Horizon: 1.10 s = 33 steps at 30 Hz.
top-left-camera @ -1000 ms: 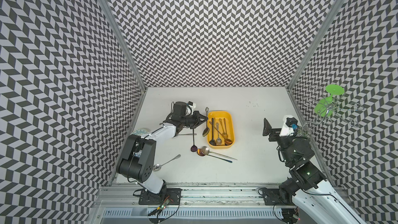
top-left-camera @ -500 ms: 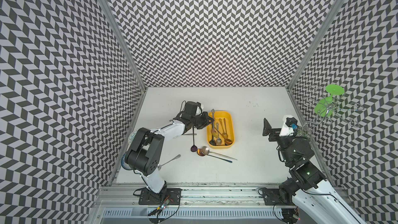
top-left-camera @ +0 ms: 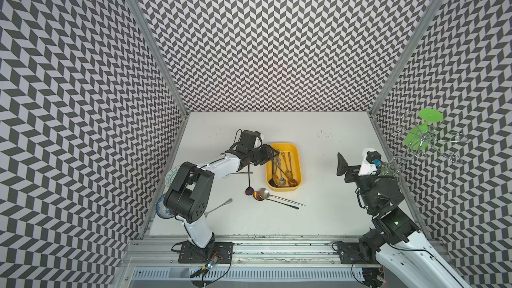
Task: Put the spoon into the storage box
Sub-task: Place the spoon in the storage box.
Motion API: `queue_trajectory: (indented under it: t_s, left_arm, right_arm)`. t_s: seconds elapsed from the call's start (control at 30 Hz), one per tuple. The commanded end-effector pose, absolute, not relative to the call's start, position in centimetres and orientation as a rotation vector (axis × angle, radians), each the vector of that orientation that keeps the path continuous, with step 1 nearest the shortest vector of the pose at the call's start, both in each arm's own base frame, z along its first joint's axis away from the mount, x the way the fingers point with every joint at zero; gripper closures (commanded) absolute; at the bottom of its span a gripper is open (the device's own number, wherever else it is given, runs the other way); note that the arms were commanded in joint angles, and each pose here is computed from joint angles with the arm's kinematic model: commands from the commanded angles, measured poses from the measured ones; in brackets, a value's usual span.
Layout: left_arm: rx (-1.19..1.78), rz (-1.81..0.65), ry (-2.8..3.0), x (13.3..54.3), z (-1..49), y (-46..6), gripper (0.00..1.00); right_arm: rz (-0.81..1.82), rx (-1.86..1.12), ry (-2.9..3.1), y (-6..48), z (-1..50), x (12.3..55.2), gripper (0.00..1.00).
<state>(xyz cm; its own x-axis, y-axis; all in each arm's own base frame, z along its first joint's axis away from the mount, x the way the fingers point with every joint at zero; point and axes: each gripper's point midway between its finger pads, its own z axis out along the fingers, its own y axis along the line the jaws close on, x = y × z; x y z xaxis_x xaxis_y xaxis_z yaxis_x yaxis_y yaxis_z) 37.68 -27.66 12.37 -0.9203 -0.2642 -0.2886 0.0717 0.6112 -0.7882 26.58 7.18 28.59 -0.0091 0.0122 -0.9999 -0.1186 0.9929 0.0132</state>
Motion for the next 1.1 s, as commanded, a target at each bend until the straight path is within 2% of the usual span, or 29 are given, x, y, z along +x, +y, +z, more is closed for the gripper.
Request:
queue_trajectory:
  t_s: [0.0,0.23,0.5,0.9,1.07]
  left_arm:
    - [-0.060,-1.221,2.366,38.2,15.7,-27.8,0.45]
    - [0.093,-1.154,2.263,38.2,18.7,-27.4,0.35]
    - [0.310,-0.894,2.156,38.7,21.0,-25.0,0.21]
    - [0.508,-0.577,2.136,37.5,19.9,-19.3,0.16]
    - [0.533,-0.566,2.114,36.1,19.7,-17.2,0.10]
  right_arm:
    - [0.162,-0.102,1.531,8.0,29.5,26.3,0.00]
    - [0.193,-0.132,1.538,8.7,29.3,26.4,0.00]
    - [0.217,-0.157,1.556,9.4,28.8,26.5,0.00]
    - [0.203,-0.143,1.538,9.1,29.2,26.4,0.00]
    - [0.202,-0.160,1.553,9.2,29.1,26.3,0.00]
